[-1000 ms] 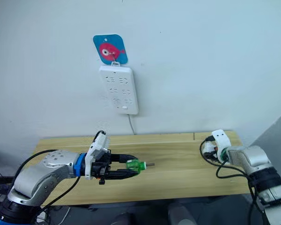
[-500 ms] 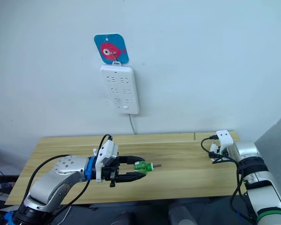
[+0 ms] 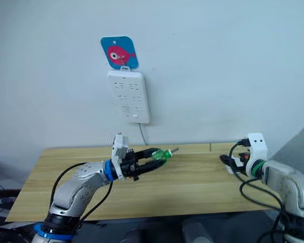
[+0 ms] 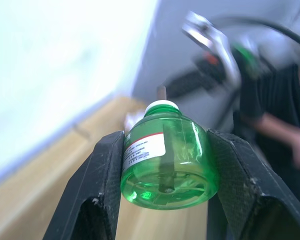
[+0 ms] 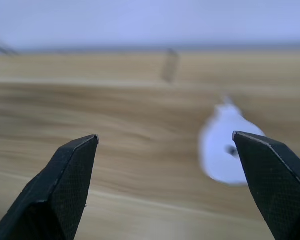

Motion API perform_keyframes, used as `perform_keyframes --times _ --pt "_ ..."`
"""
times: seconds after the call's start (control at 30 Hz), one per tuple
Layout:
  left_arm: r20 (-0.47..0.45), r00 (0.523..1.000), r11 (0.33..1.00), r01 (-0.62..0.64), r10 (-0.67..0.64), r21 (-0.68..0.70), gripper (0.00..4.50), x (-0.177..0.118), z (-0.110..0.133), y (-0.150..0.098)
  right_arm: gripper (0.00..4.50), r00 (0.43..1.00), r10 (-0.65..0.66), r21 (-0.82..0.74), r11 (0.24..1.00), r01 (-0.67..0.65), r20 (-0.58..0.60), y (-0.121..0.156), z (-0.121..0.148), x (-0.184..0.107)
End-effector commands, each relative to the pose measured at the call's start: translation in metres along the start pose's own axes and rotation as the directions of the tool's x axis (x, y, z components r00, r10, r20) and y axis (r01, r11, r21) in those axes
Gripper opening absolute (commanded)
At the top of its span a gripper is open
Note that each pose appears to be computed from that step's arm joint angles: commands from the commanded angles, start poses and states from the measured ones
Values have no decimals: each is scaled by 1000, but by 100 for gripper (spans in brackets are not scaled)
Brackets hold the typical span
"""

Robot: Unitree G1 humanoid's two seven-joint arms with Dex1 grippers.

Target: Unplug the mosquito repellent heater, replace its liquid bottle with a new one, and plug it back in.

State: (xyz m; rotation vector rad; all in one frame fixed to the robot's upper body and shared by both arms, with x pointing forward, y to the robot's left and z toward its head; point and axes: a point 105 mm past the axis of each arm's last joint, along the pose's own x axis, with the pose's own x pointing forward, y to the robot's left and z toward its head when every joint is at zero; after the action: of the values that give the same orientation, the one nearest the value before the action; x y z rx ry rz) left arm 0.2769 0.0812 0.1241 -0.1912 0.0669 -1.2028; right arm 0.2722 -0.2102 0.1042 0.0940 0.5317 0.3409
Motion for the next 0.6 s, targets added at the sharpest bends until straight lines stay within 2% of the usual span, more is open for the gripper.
perform_keyframes --times 0.03,0.1,0.17,0.23,0.4,0.6 --pt "69 998 999 -4 0 53 221 8 18 -3 450 962 116 87 986 -141 246 48 10 -18" --pt "83 996 995 5 -13 98 221 14 22 -5 450 924 153 152 964 -217 350 69 17 -22" --pt "103 994 986 4 -21 166 221 21 28 -7 450 864 255 264 881 -393 435 97 22 -22" --pt "114 993 978 0 -24 209 221 25 32 -7 450 818 299 333 803 -494 492 111 29 -24" --pt "133 989 934 9 -60 357 221 34 40 -13 450 769 350 371 720 -586 535 125 49 -15" --pt "157 985 898 -11 -65 439 221 36 44 -15 450 767 392 376 701 -607 508 136 53 -4"
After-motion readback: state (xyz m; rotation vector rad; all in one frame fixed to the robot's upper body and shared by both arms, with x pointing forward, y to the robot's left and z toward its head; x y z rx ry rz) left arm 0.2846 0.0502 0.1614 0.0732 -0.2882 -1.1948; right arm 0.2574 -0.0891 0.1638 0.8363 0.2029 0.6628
